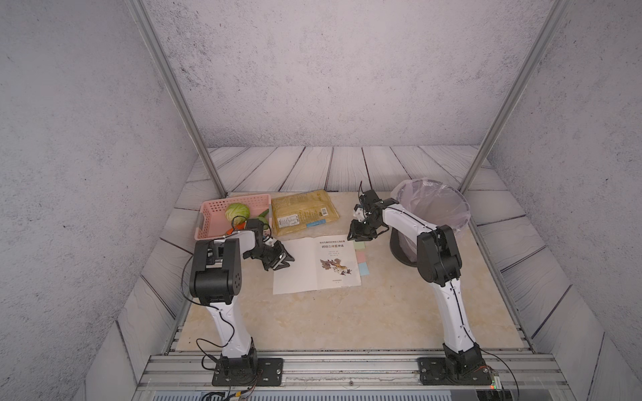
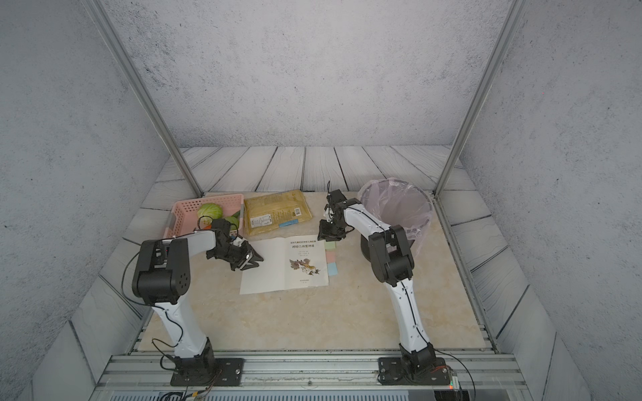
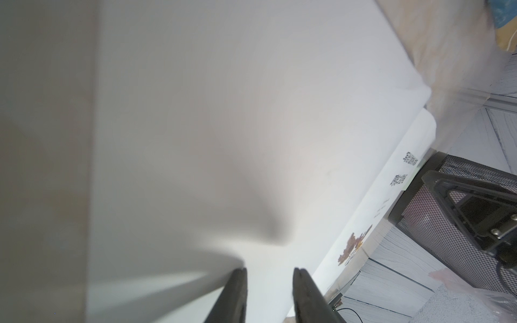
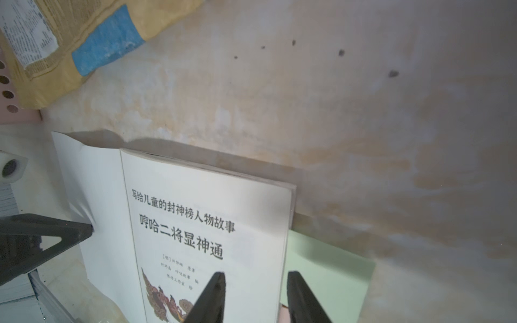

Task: Peel off the used sticky note
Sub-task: Turn the page of the book at the center of the board.

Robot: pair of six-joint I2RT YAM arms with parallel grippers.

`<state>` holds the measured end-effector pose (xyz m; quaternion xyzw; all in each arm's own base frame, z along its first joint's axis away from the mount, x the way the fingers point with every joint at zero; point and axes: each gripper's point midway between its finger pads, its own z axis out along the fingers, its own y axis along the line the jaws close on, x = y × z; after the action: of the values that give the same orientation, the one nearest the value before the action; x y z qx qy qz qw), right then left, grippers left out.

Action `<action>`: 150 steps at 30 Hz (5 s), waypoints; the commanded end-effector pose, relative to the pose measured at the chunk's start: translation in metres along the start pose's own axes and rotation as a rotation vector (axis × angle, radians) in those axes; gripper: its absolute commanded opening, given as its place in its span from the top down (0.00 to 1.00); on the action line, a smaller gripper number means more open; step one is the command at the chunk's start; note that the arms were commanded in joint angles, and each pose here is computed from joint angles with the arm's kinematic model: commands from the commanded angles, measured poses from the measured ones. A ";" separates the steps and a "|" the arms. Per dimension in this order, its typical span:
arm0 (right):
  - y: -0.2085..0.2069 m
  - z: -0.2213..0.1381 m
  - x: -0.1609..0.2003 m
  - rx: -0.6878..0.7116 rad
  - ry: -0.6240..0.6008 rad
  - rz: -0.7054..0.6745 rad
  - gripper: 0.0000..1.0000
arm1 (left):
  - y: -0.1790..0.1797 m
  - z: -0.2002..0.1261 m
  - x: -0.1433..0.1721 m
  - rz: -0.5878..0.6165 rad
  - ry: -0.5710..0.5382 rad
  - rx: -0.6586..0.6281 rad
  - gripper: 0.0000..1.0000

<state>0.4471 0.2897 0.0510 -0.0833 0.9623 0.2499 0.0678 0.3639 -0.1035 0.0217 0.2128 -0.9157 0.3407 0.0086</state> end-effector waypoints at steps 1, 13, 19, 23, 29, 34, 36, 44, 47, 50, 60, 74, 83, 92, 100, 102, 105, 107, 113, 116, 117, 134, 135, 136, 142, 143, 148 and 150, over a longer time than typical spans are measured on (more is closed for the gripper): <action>-0.004 0.011 0.005 -0.028 0.033 0.029 0.59 | 0.014 0.002 0.004 0.007 -0.003 -0.069 0.67; -0.007 0.030 0.016 -0.049 0.070 0.065 0.58 | 0.014 0.001 0.004 0.011 -0.006 -0.069 0.67; 0.020 0.024 0.017 -0.190 0.077 0.098 0.58 | 0.014 0.001 0.004 0.010 -0.006 -0.071 0.67; 0.037 0.013 0.015 -0.266 0.072 0.112 0.59 | 0.015 0.002 0.005 0.010 -0.005 -0.072 0.67; 0.057 -0.007 0.015 -0.357 0.059 0.116 0.60 | 0.014 0.001 0.005 0.013 -0.007 -0.072 0.67; 0.072 -0.017 0.018 -0.438 0.067 0.138 0.61 | 0.014 0.001 0.004 0.013 -0.008 -0.072 0.67; 0.075 -0.024 0.019 -0.453 0.057 0.138 0.62 | 0.014 0.001 0.005 0.013 -0.008 -0.072 0.67; 0.096 -0.043 0.033 -0.472 0.046 0.105 0.61 | 0.012 -0.001 0.004 0.013 -0.008 -0.064 0.67; 0.110 -0.040 0.040 -0.481 0.051 0.091 0.61 | 0.003 -0.007 0.002 0.018 -0.023 -0.042 0.67; 0.127 -0.029 0.046 -0.494 0.068 0.080 0.61 | -0.009 -0.022 -0.003 0.011 -0.051 0.011 0.67; 0.164 -0.003 0.047 -0.496 0.097 0.053 0.61 | -0.041 -0.076 -0.003 0.074 -0.180 0.121 0.66; 0.210 0.003 0.030 -0.580 0.071 0.067 0.61 | -0.037 -0.116 -0.003 0.080 -0.290 0.178 0.77; 0.244 0.001 0.026 -0.756 0.074 0.130 0.62 | -0.032 -0.110 -0.008 0.066 -0.275 0.169 0.83; 0.270 0.023 0.029 -0.833 0.128 0.163 0.61 | -0.028 -0.116 -0.011 0.049 -0.289 0.176 0.78; 0.277 0.032 0.027 -0.852 0.124 0.159 0.44 | -0.024 -0.129 -0.013 0.021 -0.331 0.224 0.73; 0.279 0.034 0.026 -0.851 0.126 0.157 0.42 | -0.024 -0.129 -0.013 0.021 -0.330 0.224 0.73; 0.277 0.045 0.025 -0.848 0.133 0.173 0.42 | -0.025 -0.131 -0.012 0.023 -0.332 0.226 0.72; 0.275 0.053 0.024 -0.851 0.134 0.190 0.43 | -0.028 -0.132 -0.011 0.031 -0.334 0.240 0.69; 0.273 0.069 0.024 -0.856 0.143 0.232 0.52 | -0.033 -0.136 -0.007 0.054 -0.343 0.266 0.62; 0.273 0.075 0.024 -0.853 0.141 0.238 0.57 | -0.030 -0.135 -0.006 0.054 -0.345 0.244 0.61; 0.273 0.077 0.024 -0.852 0.144 0.242 0.59 | -0.030 -0.136 -0.005 0.058 -0.344 0.237 0.59; 0.232 0.095 0.036 -0.767 0.108 0.291 0.75 | -0.076 -0.102 0.024 0.200 -0.202 0.278 0.50; 0.232 0.096 0.035 -0.768 0.109 0.293 0.75 | -0.074 -0.094 0.024 0.192 -0.185 0.266 0.52; 0.232 0.097 0.035 -0.764 0.109 0.293 0.75 | -0.069 -0.086 0.024 0.178 -0.169 0.251 0.54; 0.214 0.113 0.035 -0.683 0.114 0.301 0.76 | -0.041 -0.057 0.028 0.108 -0.135 0.218 0.60; 0.212 0.115 0.033 -0.686 0.114 0.309 0.76 | -0.040 -0.057 0.027 0.108 -0.143 0.215 0.60; 0.208 0.111 0.027 -0.704 0.100 0.321 0.77 | -0.027 -0.060 0.025 0.133 -0.216 0.160 0.62; 0.212 0.108 0.025 -0.715 0.103 0.317 0.77 | -0.015 -0.055 0.024 0.132 -0.228 0.128 0.63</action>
<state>0.3845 0.5258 0.0661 0.0237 0.8121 0.5804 -0.0553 0.3379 -0.0994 0.0820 0.1939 -0.8905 0.3990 -0.1009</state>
